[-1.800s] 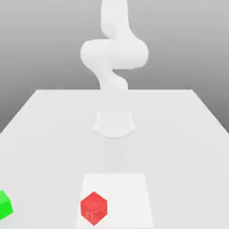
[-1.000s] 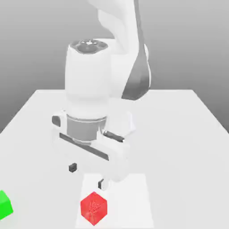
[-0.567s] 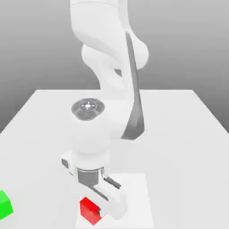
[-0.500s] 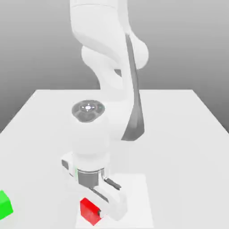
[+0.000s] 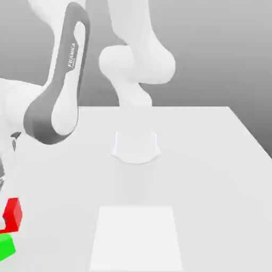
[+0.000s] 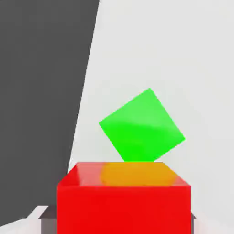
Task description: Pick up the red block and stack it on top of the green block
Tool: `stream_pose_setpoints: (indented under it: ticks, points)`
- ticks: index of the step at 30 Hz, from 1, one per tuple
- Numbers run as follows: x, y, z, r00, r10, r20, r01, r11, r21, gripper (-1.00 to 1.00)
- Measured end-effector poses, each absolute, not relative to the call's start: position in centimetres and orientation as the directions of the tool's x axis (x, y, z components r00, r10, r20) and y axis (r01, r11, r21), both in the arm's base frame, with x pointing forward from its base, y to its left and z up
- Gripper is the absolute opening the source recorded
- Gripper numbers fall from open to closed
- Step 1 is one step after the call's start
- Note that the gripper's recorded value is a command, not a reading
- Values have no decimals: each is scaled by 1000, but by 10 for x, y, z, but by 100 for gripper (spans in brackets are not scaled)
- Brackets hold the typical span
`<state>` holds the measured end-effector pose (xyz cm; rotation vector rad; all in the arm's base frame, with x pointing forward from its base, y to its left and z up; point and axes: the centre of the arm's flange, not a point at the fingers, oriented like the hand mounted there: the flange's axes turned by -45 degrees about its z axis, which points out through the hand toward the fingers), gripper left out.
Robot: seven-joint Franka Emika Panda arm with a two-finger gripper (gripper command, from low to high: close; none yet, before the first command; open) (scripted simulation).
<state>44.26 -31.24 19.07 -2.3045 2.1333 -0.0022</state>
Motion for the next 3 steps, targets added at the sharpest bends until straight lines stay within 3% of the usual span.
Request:
stream_pose_setpoints:
  ticks: [3]
  points:
    - [443, -312, 191, 77, -997, 0, -997, -77, -2, 100]
